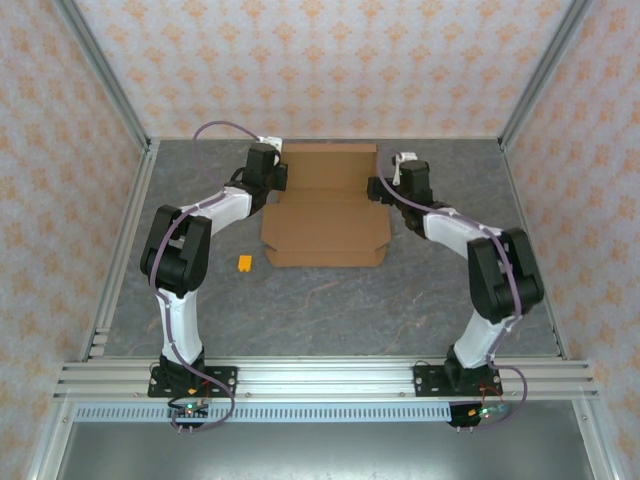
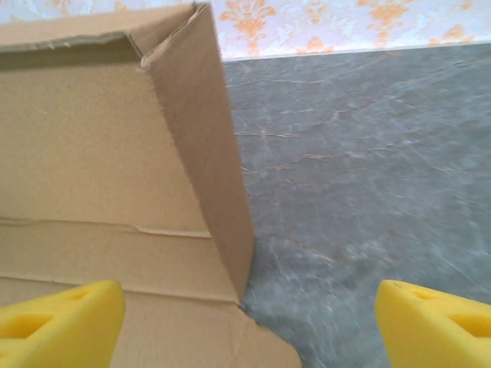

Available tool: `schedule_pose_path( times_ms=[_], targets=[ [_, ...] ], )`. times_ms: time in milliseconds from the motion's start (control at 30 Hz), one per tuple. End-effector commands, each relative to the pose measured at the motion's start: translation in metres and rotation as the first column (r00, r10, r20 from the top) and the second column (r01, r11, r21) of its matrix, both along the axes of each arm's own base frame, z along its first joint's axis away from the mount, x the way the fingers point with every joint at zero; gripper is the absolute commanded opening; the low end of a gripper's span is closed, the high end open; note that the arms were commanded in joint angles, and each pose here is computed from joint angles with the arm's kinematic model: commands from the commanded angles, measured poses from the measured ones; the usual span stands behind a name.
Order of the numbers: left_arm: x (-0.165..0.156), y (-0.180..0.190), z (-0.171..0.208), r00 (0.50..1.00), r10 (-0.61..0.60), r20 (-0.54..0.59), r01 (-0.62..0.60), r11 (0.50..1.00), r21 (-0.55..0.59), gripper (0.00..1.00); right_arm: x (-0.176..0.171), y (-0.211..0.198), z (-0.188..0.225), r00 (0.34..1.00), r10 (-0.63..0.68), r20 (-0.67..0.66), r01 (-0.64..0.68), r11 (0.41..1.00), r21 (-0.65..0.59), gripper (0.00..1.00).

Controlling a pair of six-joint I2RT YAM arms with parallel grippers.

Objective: Fold the paper box

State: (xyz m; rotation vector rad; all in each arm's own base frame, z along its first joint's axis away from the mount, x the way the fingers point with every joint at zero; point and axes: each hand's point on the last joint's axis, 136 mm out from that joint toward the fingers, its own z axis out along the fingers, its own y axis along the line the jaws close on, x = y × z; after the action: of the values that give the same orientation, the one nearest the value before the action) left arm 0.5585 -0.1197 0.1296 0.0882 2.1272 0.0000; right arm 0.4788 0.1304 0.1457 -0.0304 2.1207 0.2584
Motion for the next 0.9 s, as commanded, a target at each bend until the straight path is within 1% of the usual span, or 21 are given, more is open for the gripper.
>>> schedule_pose_path(
  times_ms=[0, 100, 200, 267, 333, 367, 400, 433, 533, 667, 700, 800, 867],
  targets=[
    [0.000, 0.004, 0.012, 0.996, 0.080, -0.044, -0.082, 0.994, -0.066, 0.00, -0.020, -0.029, 0.021, 0.989, -0.144, -0.015, 0.144, 0.990, 0.002, 0.85],
    [-0.011, -0.007, 0.003, 0.986, 0.043, -0.158, -0.062, 0.991, -0.118, 0.00, -0.044, -0.038, 0.019, 0.977, -0.198, -0.076, 0.202, 0.979, 0.041, 0.84],
    [-0.021, -0.010, -0.003, 0.976, 0.039, -0.212, -0.073, 0.985, -0.154, 0.00, -0.065, -0.041, 0.024, 0.972, -0.206, -0.115, 0.216, 0.973, 0.080, 0.83],
    [-0.027, -0.012, -0.004, 0.970, 0.033, -0.243, -0.076, 0.982, -0.173, 0.00, -0.077, -0.038, 0.029, 0.973, -0.185, -0.139, 0.200, 0.974, 0.105, 0.82],
    [-0.033, -0.017, -0.006, 0.954, 0.009, -0.299, -0.072, 0.977, -0.199, 0.00, -0.091, -0.032, 0.033, 0.974, -0.156, -0.163, 0.177, 0.976, 0.126, 0.82],
    [-0.035, -0.015, -0.008, 0.945, 0.032, -0.327, -0.105, 0.973, -0.207, 0.00, -0.096, -0.031, 0.035, 0.974, -0.147, -0.174, 0.170, 0.977, 0.125, 0.82],
    [-0.038, -0.011, -0.012, 0.926, 0.074, -0.370, -0.159, 0.966, -0.204, 0.00, -0.103, -0.030, 0.036, 0.972, -0.140, -0.187, 0.165, 0.978, 0.126, 0.82],
    [-0.045, -0.010, -0.020, 0.900, 0.081, -0.428, -0.181, 0.963, -0.197, 0.00, -0.109, -0.028, 0.037, 0.971, -0.126, -0.201, 0.154, 0.980, 0.128, 0.82],
    [-0.053, -0.013, -0.032, 0.857, 0.067, -0.511, -0.196, 0.959, -0.204, 0.00, -0.125, -0.023, 0.040, 0.967, -0.094, -0.238, 0.129, 0.982, 0.136, 0.82],
    [-0.062, -0.011, -0.031, 0.838, 0.069, -0.542, -0.237, 0.939, -0.248, 0.00, -0.145, -0.017, 0.041, 0.961, -0.056, -0.272, 0.099, 0.984, 0.147, 0.82],
    [-0.065, -0.009, -0.030, 0.828, 0.078, -0.555, -0.251, 0.937, -0.243, 0.00, -0.148, -0.015, 0.039, 0.957, -0.044, -0.288, 0.090, 0.985, 0.147, 0.82],
    [-0.076, -0.006, -0.030, 0.792, 0.075, -0.606, -0.252, 0.944, -0.212, 0.00, -0.161, -0.012, 0.060, 0.967, -0.015, -0.254, 0.058, 0.985, 0.162, 0.82],
    [-0.085, -0.005, -0.033, 0.761, 0.065, -0.646, -0.261, 0.942, -0.213, 0.00, -0.167, -0.013, 0.071, 0.972, -0.003, -0.234, 0.042, 0.986, 0.164, 0.82]
  ],
)
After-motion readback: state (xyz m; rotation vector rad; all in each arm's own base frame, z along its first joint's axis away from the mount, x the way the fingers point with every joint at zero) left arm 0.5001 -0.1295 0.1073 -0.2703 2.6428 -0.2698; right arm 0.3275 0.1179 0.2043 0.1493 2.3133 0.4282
